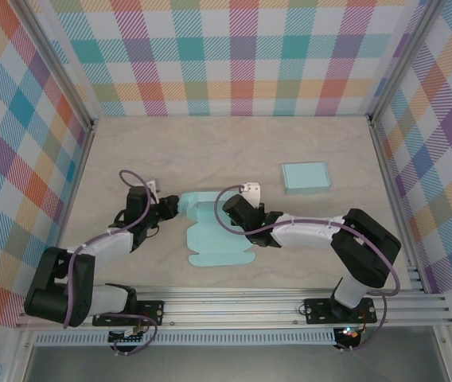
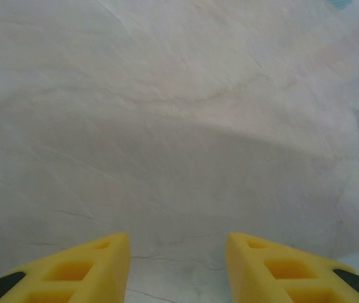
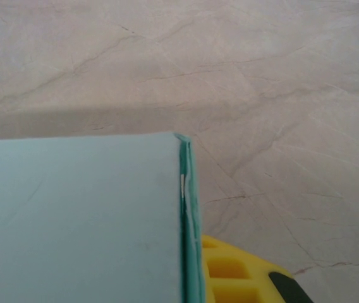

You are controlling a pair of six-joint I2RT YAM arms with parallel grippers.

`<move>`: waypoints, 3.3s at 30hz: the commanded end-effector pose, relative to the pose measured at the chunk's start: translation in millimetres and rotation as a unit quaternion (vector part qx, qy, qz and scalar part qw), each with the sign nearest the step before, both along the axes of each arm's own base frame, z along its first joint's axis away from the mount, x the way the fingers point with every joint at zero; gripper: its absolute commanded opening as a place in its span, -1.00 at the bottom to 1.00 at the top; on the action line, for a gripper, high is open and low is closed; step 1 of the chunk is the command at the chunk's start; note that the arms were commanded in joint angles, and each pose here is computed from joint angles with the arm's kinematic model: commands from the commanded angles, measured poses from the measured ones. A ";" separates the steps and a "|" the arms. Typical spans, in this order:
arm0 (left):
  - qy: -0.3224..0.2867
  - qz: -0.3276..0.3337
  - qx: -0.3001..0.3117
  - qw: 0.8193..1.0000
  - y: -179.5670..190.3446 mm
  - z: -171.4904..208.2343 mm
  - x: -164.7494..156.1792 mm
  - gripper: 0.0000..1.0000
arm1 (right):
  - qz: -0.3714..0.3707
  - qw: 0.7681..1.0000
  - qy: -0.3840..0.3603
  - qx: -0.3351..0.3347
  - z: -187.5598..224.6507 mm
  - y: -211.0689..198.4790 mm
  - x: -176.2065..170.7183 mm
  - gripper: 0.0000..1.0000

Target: Fold the paper box

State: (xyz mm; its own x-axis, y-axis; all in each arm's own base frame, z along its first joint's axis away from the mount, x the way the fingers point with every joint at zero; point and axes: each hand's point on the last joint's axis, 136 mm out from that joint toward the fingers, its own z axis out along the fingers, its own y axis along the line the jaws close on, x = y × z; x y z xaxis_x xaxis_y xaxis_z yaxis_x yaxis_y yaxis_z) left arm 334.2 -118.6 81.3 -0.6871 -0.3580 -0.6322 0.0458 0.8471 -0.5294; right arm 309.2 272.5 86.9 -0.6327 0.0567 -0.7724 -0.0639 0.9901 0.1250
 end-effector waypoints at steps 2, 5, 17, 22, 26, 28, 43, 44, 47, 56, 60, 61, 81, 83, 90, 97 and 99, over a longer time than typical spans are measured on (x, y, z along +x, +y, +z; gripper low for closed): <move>-0.062 -0.072 -0.032 0.995 -39.4 34.6 6.1 -0.13 | -0.010 1.000 -0.002 -0.003 4.1 -12.4 5.6 -1.00; -0.064 -0.097 -0.026 0.993 -54.5 36.7 -0.3 -0.14 | -0.011 1.000 0.002 -0.010 2.4 -14.5 8.5 -1.00; -0.068 -0.190 -0.008 0.979 -97.7 22.8 -19.7 -0.33 | -0.018 1.000 0.009 -0.021 -4.1 -17.2 12.7 -1.00; -0.116 -0.181 0.027 0.976 -95.5 35.5 -9.7 -0.34 | -0.015 1.000 0.014 -0.019 -6.9 -13.3 13.7 -1.00; -0.171 -0.190 0.077 0.964 -97.1 44.7 -1.3 -0.33 | -0.008 1.000 0.021 -0.017 -9.5 -7.9 13.9 -1.00; -0.204 -0.190 0.101 0.955 -96.3 48.8 1.4 -0.34 | -0.006 1.000 0.024 -0.014 -10.2 -6.6 13.8 -1.00; -0.239 -0.089 0.256 0.933 -87.4 39.8 19.6 -0.76 | 0.008 0.998 0.049 0.028 -17.3 7.9 6.4 -1.00; -0.236 -0.066 0.266 0.932 -83.1 40.9 21.8 -0.78 | 0.008 0.998 0.050 0.030 -17.6 8.7 5.5 -1.00; -0.223 -0.011 0.274 0.936 -73.7 41.0 27.3 -0.81 | 0.012 0.998 0.054 0.038 -18.2 14.5 3.6 -1.00; -0.169 0.137 0.269 0.938 -39.6 33.1 34.8 -0.80 | 0.036 0.997 0.062 0.022 -21.9 39.6 3.9 -1.00; -0.118 0.184 0.303 0.928 -18.1 24.4 37.4 -0.74 | 0.037 0.997 0.069 0.028 -24.9 46.6 5.1 -1.00; -0.108 0.183 0.303 0.929 -15.8 19.7 38.1 -0.74 | 0.032 0.997 0.072 0.028 -26.1 46.4 5.2 -1.00; -0.081 0.092 0.247 0.961 -25.5 -12.7 24.0 -0.74 | 0.002 0.996 0.082 0.026 -23.5 37.1 9.8 -1.00; -0.072 0.128 0.243 0.959 -17.6 -13.4 24.6 -0.74 | 0.005 0.996 0.087 0.036 -26.3 41.9 9.0 -1.00; -0.073 0.189 0.241 0.949 -3.2 -2.0 25.8 -0.70 | -0.001 0.993 0.102 0.052 -40.4 54.1 8.5 -1.00; -0.082 0.064 0.175 0.979 -46.9 1.3 18.7 -0.25 | -0.023 0.994 0.102 0.038 -40.9 45.5 14.1 -1.00; -0.079 0.055 0.159 0.983 -49.7 3.4 13.5 -0.22 | -0.028 0.994 0.102 0.038 -41.5 42.8 15.4 -1.00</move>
State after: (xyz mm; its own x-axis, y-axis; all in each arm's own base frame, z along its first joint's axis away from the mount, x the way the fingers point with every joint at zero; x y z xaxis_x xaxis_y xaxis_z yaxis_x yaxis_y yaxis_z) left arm 352.4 -154.9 72.6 -0.5408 -0.1554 -0.8266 -0.0618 0.9875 -0.1453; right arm 330.7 323.1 64.5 -0.7302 0.1540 -0.6657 -0.0111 0.9715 0.2368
